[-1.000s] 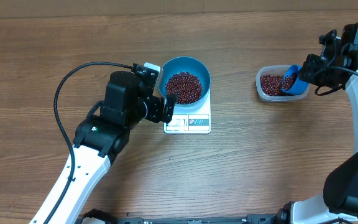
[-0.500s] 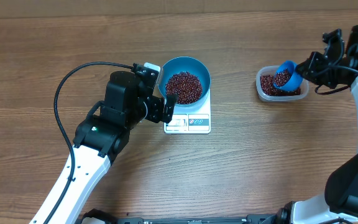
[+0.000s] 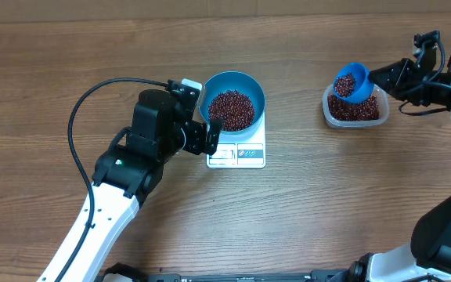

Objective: Scoop item into bowl and weigh 150g on scale
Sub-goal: 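Lift the filled scoop and carry it left over the teal bowl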

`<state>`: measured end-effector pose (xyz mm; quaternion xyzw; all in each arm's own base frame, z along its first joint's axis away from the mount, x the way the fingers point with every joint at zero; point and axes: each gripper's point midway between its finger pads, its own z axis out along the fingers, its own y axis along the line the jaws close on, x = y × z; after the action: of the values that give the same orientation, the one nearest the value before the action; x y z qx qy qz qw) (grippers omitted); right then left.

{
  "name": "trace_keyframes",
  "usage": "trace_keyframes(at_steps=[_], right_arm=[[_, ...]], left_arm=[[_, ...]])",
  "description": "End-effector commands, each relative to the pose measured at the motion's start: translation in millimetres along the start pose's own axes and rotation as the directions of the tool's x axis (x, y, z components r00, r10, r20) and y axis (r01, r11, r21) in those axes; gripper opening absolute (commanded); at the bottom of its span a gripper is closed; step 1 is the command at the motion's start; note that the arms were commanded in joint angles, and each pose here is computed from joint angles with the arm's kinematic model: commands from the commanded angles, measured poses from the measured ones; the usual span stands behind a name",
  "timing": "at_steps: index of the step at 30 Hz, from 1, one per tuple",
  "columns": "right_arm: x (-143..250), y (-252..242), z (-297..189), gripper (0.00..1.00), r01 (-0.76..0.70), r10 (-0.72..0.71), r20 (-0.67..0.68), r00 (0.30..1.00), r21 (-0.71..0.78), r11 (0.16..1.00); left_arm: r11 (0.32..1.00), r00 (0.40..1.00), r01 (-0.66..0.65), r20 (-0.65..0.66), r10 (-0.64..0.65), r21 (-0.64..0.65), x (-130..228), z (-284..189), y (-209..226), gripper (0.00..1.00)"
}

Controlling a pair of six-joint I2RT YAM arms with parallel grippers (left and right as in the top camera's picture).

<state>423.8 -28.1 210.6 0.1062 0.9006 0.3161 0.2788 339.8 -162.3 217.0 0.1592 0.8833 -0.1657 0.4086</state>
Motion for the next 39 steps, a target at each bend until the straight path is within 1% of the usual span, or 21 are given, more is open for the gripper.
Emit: trace_keyframes(at_steps=[1,7,13,19,22,24,25,28,31,36,39], right_arm=[[-5,33,-3,0.04,0.066,-0.065,0.018,0.998,-0.077,0.995],[7,75,22,0.04,0.167,-0.171,-0.016,0.985,-0.141,0.976],[26,129,48,0.04,0.29,-0.304,-0.029,0.952,-0.228,0.929],[42,183,68,0.04,0.422,-0.439,0.015,0.898,-0.31,0.852],[46,201,75,0.04,0.474,-0.487,0.045,0.872,-0.317,0.821],[47,206,80,0.04,0.503,-0.51,0.057,0.858,-0.291,0.814],[49,209,86,0.04,0.554,-0.556,0.07,0.828,-0.256,0.792],[53,212,92,0.04,0.637,-0.636,0.082,0.767,-0.209,0.742],[58,214,99,0.04,0.729,-0.726,0.086,0.682,-0.146,0.668],[63,220,107,0.04,0.832,-0.828,0.08,0.555,-0.07,0.551],[69,225,109,0.04,0.867,-0.863,0.084,0.498,-0.074,0.493]], left_arm=[[0.999,0.999,-0.035,0.023,0.034,0.01,-10,-3,-3,1.0],[0.999,0.999,-0.035,0.023,0.034,0.01,-10,-3,-3,1.0],[0.999,0.999,-0.034,0.02,0.034,0.011,-10,-3,-3,1.0],[0.999,0.999,-0.034,0.02,0.034,0.01,-9,-3,-3,1.0],[0.999,0.999,-0.034,0.02,0.034,0.01,-9,-3,-3,1.0],[0.999,0.999,-0.034,0.019,0.034,0.01,-9,-3,-3,1.0],[0.999,0.999,-0.034,0.019,0.034,0.01,-9,-3,-3,0.99],[0.999,0.999,-0.034,0.02,0.034,0.01,-9,-3,-3,1.0],[0.999,0.999,-0.034,0.02,0.034,0.01,-10,-3,-3,1.0],[0.999,0.999,-0.034,0.02,0.034,0.01,-9,-3,-3,1.0],[0.999,0.999,-0.034,0.02,0.034,0.01,-10,-3,-3,1.0]])
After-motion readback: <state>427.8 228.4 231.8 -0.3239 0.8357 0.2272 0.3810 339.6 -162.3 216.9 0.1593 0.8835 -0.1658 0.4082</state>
